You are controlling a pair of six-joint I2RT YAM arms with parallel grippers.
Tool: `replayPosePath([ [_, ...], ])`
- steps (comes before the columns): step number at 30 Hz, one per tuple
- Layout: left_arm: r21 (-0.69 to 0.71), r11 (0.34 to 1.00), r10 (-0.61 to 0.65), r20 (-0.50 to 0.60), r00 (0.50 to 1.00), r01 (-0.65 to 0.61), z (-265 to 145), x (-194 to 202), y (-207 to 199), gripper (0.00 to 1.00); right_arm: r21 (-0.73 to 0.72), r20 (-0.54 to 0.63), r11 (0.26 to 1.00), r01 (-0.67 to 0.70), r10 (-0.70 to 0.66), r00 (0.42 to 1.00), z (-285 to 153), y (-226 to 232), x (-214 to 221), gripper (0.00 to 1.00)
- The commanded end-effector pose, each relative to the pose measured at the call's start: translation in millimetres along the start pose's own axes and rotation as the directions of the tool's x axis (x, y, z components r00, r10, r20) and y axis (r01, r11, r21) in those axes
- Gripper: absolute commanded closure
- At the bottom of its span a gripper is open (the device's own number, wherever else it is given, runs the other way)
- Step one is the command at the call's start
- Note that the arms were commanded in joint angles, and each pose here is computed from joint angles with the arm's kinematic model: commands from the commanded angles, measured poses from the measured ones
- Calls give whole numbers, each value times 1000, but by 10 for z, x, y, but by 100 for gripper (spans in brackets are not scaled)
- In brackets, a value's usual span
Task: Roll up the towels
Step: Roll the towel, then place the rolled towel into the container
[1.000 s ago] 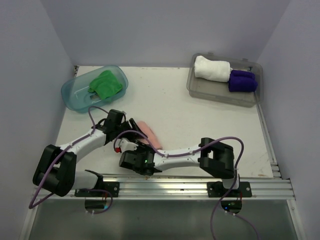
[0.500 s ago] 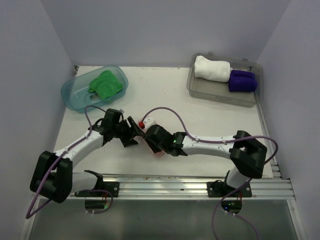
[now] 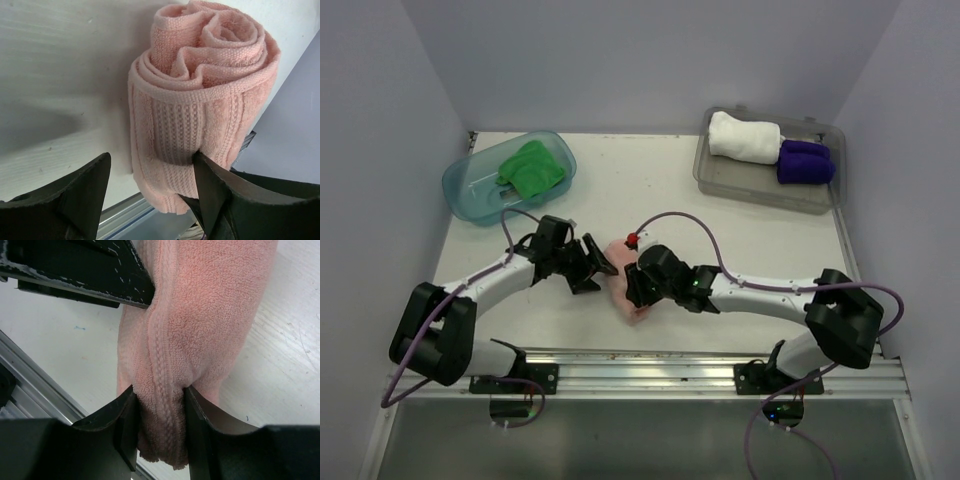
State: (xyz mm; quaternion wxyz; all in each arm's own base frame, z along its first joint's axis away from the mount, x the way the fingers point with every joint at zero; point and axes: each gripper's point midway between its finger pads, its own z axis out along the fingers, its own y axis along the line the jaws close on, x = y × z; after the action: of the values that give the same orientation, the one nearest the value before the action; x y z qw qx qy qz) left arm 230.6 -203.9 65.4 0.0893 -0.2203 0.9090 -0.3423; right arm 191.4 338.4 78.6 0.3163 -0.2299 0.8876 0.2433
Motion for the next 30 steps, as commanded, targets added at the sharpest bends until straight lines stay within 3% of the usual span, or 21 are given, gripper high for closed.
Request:
replayPosePath([
  [1,78,994,77,4,997,-78,68,-79,-271,30,-34,-47,999,-35,33,998,-85,43,112,78],
  [3,87,993,80,4,997,-80,98,-74,-301,30,-17,-66,1000,-18,17,998,-103,7,133,72],
  [6,87,992,87,-3,996,-86,131,-38,-318,30,25,-117,999,36,-33,993,-127,-54,143,35],
  [9,81,993,91,-10,996,-90,150,-8,-311,30,71,-149,993,91,-79,986,-136,-102,84,23],
  [15,76,993,95,-21,995,-93,163,28,-289,31,120,-144,982,142,-124,982,-166,-117,-127,9],
  [22,77,992,101,-20,995,-100,151,31,-292,31,160,-171,978,134,-107,980,29,-61,-224,8],
  [30,72,992,101,-20,995,-99,150,23,-296,31,305,-195,931,203,-148,970,123,-136,-186,6],
])
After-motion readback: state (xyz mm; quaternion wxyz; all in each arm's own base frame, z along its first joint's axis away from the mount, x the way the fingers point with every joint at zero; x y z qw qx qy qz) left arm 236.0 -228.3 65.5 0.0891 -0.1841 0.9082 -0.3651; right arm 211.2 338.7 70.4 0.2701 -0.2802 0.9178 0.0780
